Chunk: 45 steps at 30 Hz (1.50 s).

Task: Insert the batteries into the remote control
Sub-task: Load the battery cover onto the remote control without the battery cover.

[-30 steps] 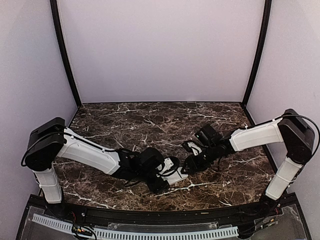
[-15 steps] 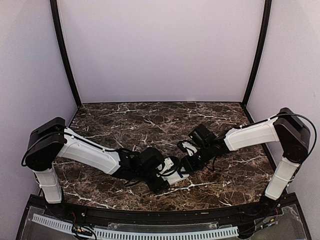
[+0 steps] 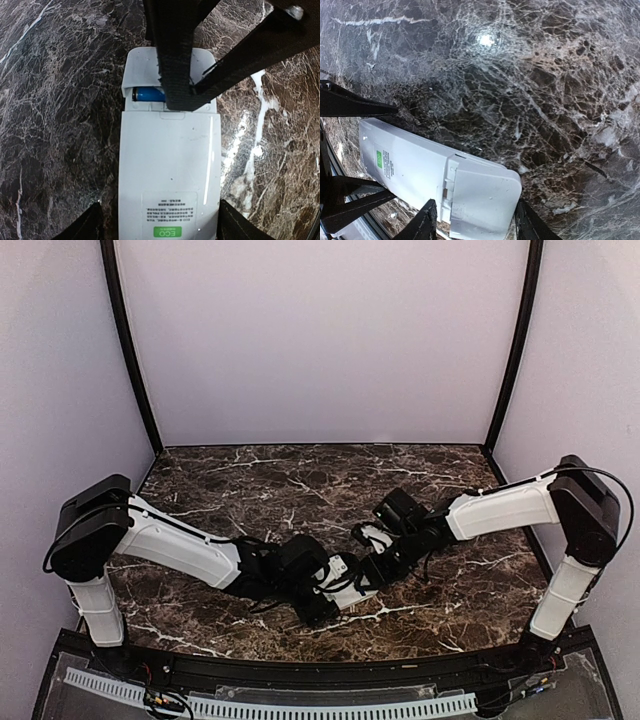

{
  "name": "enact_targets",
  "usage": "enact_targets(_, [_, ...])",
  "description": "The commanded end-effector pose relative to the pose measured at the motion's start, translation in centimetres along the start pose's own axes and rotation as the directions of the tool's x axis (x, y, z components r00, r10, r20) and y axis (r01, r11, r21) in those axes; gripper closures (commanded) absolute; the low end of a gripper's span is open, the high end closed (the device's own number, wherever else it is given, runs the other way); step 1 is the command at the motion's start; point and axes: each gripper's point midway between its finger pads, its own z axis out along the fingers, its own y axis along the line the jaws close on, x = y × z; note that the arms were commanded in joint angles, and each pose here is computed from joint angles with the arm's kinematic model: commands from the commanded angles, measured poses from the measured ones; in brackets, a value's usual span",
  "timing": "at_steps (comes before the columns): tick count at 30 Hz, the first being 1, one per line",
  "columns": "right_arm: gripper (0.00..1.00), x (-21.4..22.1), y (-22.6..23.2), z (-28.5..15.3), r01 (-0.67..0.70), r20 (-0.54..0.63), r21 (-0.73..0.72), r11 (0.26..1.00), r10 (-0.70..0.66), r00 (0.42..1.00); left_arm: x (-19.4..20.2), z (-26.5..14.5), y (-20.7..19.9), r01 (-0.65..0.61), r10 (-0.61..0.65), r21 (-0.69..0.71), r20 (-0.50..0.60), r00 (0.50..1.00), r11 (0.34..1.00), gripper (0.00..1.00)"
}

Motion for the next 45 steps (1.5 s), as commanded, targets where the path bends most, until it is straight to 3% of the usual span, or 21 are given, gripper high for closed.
enact_targets(1, [0.49,-1.0,1.3,-1.4,0.048,0.012,-0.011,0.999,-0.048,0.999,6.5,1.2,0.9,-0.047,0.04,-0.027,-0.22,0.975,0.998,0.25])
enact_targets(7, [0.46,-1.8,1.8,-2.7,0.073,0.024,-0.003,0.997,-0.073,0.997,6.3,1.0,0.9,-0.051,0.045,-0.025,-0.212,0.976,0.998,0.24])
enact_targets(12, [0.5,-2.1,1.9,-3.4,0.06,0.032,0.004,0.998,-0.061,0.998,6.4,0.9,0.8,-0.049,0.044,-0.02,-0.206,0.977,0.999,0.24])
enact_targets(16, [0.64,-2.0,2.4,-3.2,0.037,0.037,-0.034,0.999,-0.036,0.999,6.3,0.9,0.8,-0.046,0.041,-0.02,-0.199,0.979,0.999,0.24])
enact_targets(22, [1.0,-1.9,2.1,-2.7,-0.002,0.047,-0.045,0.999,0.004,0.999,6.4,0.8,0.8,-0.045,0.04,-0.019,-0.201,0.979,0.999,0.24])
enact_targets(45, [1.0,-0.6,-0.3,-0.5,-0.065,0.014,0.001,0.998,0.065,0.998,6.5,0.9,0.8,-0.039,0.034,-0.021,-0.201,0.979,0.999,0.24])
